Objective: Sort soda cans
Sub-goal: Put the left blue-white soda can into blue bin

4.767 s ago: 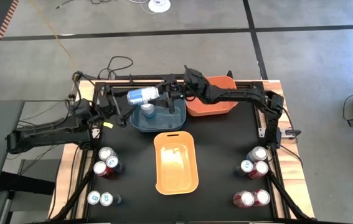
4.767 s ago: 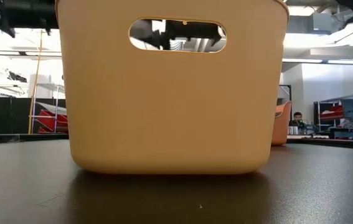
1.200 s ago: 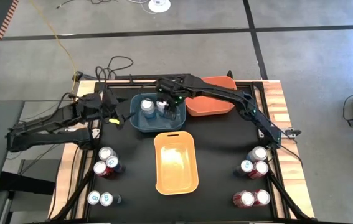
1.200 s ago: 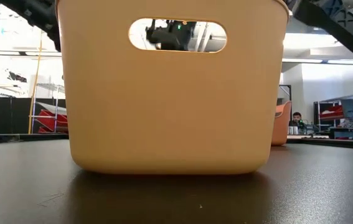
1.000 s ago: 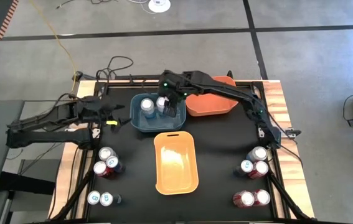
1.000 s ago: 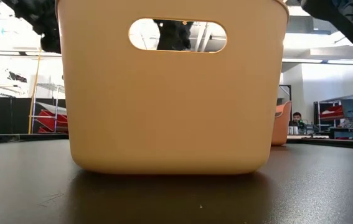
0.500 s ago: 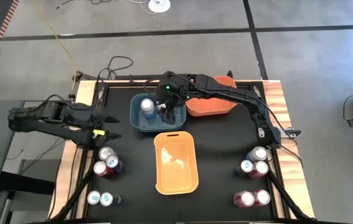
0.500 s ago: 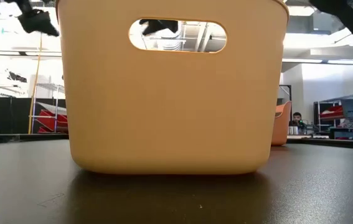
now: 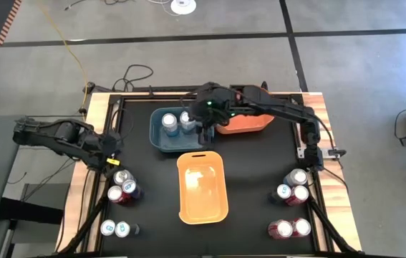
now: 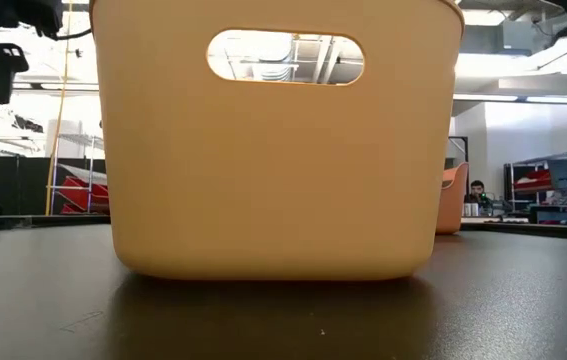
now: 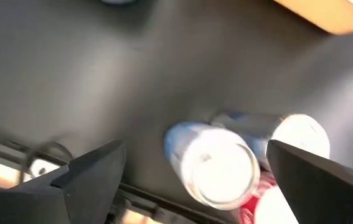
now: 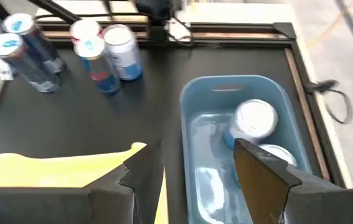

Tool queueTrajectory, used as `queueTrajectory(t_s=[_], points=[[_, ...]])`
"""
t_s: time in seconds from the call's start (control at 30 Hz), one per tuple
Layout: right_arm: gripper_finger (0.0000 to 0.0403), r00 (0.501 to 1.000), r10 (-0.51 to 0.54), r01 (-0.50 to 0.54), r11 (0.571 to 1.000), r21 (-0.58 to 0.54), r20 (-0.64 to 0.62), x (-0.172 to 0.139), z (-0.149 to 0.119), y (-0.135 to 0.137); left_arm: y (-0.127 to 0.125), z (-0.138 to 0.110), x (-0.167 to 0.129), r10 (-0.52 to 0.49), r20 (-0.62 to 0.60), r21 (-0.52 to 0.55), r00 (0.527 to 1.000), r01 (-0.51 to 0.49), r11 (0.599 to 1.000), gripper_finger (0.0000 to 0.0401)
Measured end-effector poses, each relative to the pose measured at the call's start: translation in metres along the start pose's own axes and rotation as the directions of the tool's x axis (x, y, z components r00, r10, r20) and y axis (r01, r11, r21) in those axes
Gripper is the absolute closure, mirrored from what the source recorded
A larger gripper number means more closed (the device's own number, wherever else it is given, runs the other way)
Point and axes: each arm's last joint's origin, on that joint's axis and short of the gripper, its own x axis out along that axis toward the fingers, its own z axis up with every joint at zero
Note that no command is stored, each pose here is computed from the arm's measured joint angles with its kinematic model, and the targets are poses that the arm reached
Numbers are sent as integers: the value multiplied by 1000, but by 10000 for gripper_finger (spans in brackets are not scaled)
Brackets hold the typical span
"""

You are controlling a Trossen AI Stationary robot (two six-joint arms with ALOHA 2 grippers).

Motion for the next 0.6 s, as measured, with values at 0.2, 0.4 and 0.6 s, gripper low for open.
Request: queueTrajectory(t_s=[0.2,0.4,0.6], points=[[194,999,-33,33,999,15,-29,-2,-3,0,-3,-4,2,1,-66,9,998,-1,1000,17],[194,997,-39,41,999,25,-64,15,-10,-5,-8,-8,22,50,-138,80,989,-39,996,17],[194,991,-56,63,997,54,-123,35,-25,-17,-14,-12,37,85,-192,128,978,-61,990,17]])
